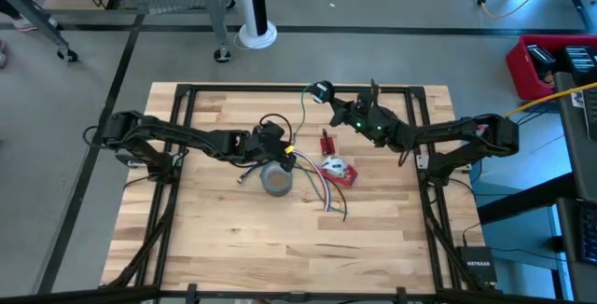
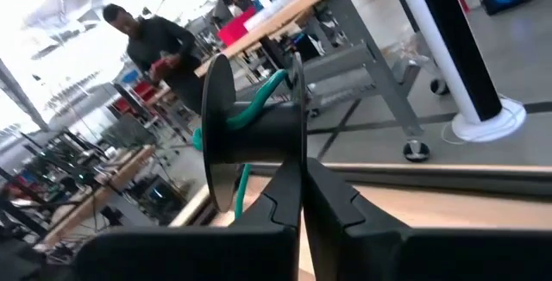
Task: Coil cords
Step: Coil the green wire onto the black spool
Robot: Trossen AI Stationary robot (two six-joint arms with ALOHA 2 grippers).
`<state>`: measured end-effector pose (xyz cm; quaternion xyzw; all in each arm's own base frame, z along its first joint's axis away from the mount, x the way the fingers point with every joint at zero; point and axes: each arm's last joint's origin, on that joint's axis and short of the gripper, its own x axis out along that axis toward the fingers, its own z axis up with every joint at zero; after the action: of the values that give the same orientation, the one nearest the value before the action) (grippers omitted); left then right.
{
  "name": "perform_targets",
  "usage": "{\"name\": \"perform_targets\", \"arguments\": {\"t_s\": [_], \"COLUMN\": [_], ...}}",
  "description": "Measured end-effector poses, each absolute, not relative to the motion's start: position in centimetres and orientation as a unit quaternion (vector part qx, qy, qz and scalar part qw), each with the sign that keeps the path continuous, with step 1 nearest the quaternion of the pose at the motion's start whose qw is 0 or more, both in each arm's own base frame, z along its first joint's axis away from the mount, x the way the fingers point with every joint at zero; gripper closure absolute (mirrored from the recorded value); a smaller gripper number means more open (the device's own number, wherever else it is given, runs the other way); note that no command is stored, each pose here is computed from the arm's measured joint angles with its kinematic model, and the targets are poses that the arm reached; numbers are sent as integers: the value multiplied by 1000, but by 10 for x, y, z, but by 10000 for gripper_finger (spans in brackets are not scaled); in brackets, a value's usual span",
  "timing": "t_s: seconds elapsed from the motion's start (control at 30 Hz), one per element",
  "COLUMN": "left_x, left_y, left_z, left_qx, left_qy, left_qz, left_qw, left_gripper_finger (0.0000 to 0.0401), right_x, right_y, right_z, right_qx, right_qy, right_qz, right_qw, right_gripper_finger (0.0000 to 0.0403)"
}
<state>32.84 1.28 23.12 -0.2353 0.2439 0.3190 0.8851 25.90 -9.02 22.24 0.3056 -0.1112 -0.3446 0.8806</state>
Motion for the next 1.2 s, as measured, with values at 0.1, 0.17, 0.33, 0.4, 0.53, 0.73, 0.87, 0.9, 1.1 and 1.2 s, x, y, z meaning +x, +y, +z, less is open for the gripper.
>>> {"name": "perform_targets", "arguments": {"t_s": [0.1, 0.17, 0.33, 0.4, 0.53, 0.73, 0.87, 0.9, 1.1, 1.2], "left_x": [333, 335, 342, 344, 345, 351, 357, 359, 371, 378], "left_y": [12, 11, 10, 9, 8, 6, 3, 1, -1, -2], "left_z": [230, 230, 228, 226, 227, 232, 233, 232, 240, 252], "left_qx": [-240, -247, -261, -265, -269, -297, -311, -313, -310, -300], "left_qy": [241, 234, 226, 227, 224, 189, 173, 172, 169, 157], "left_qz": [299, 288, 259, 250, 241, 203, 167, 159, 126, 98], "left_qw": [892, 895, 902, 903, 905, 914, 920, 920, 927, 936], "left_gripper_finger": [400, 400, 400, 400, 400, 400, 400, 400, 400, 400], "right_x": [263, 265, 271, 272, 272, 272, 272, 272, 273, 274], "right_y": [-91, -92, -96, -97, -97, -97, -97, -97, -95, -95], "right_z": [218, 216, 211, 210, 210, 210, 210, 210, 210, 210], "right_qx": [305, 303, 304, 304, 304, 305, 305, 306, 309, 311], "right_qy": [-102, -100, -90, -88, -92, -92, -92, -92, -84, -79], "right_qz": [-348, -354, -360, -361, -359, -359, -359, -358, -342, -328], "right_qw": [881, 879, 877, 877, 877, 877, 877, 877, 884, 889], "right_gripper_finger": [395, 395, 395, 395, 395, 395, 395, 395, 395, 395]}}
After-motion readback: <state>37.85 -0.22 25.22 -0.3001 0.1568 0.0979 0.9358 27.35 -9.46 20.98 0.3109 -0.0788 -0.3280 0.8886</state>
